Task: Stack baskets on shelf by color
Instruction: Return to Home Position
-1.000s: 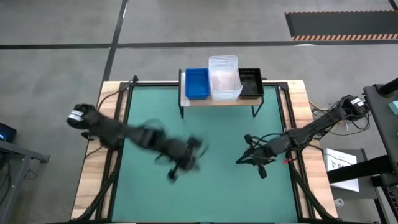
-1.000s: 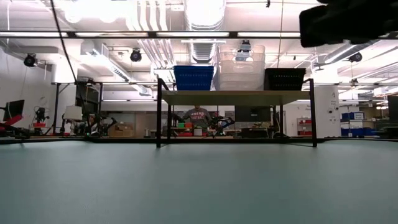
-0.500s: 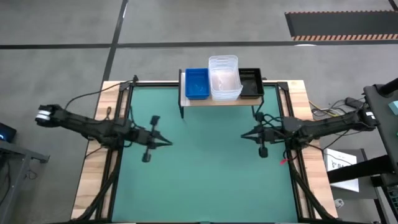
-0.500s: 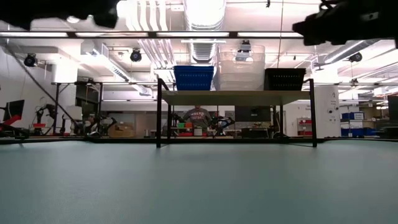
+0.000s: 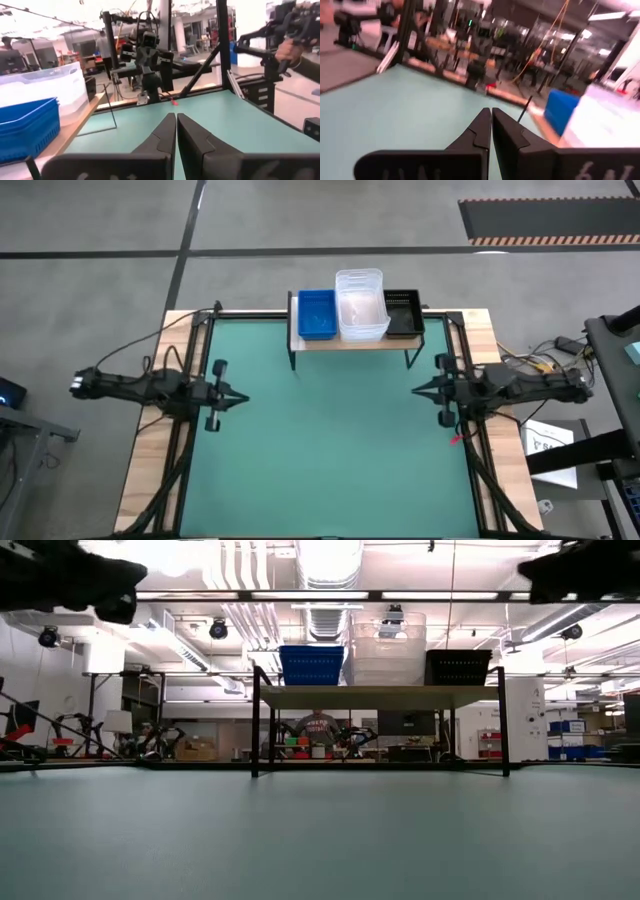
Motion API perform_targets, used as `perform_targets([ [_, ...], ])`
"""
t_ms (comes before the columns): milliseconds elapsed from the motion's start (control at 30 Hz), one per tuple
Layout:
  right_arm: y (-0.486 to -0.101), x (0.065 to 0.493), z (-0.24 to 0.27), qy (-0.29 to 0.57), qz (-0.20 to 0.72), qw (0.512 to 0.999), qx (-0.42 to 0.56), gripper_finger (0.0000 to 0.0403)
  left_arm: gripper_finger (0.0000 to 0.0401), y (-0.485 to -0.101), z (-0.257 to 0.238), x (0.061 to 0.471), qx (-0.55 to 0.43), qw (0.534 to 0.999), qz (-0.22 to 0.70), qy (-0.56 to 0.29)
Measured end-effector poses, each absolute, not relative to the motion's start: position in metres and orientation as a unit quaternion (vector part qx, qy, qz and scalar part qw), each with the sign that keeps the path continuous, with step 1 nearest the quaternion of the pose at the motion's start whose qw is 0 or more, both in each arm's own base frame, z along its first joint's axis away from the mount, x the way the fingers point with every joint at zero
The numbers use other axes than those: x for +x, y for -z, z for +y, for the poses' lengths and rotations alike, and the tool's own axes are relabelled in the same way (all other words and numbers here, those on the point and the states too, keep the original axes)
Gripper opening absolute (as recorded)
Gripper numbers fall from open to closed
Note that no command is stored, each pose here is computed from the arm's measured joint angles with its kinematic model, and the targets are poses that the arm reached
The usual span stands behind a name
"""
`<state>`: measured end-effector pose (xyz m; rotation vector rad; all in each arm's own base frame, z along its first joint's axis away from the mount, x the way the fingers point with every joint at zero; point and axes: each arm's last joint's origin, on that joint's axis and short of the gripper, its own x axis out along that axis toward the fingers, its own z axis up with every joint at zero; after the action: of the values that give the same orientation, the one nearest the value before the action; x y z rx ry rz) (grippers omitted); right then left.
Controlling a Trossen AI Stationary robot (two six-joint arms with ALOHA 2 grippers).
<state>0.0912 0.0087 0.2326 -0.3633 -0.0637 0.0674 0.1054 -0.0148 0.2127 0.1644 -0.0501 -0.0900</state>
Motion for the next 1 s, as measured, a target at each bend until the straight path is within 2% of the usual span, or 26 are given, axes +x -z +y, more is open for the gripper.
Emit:
perform_targets([
  [233,-0.214,0.083,0.008,-0.034,-0.051,0.977,-0.206,0.0009,0.0000,-0.178,-0.013,0.096,0.089,0.994,-0.052,0.043],
  [500,-0.197,0.093,0.011,-0.033,-0.129,0.956,-0.261,0.0008,0.0000,-0.185,-0.013,0.099,0.084,0.992,-0.096,0.026],
  [667,-0.178,0.098,0.005,0.045,-0.049,0.977,-0.201,0.0009,0.0000,-0.184,-0.013,0.100,0.085,0.992,-0.090,0.026],
  [767,-0.174,0.099,0.004,0.058,-0.022,0.985,-0.161,0.0009,0.0000,-0.183,-0.013,0.101,0.085,0.992,-0.084,0.027],
  [1000,-0.167,0.101,0.004,0.052,0.011,0.986,-0.156,0.0009,0.0000,-0.181,-0.014,0.103,0.087,0.993,-0.071,0.028],
])
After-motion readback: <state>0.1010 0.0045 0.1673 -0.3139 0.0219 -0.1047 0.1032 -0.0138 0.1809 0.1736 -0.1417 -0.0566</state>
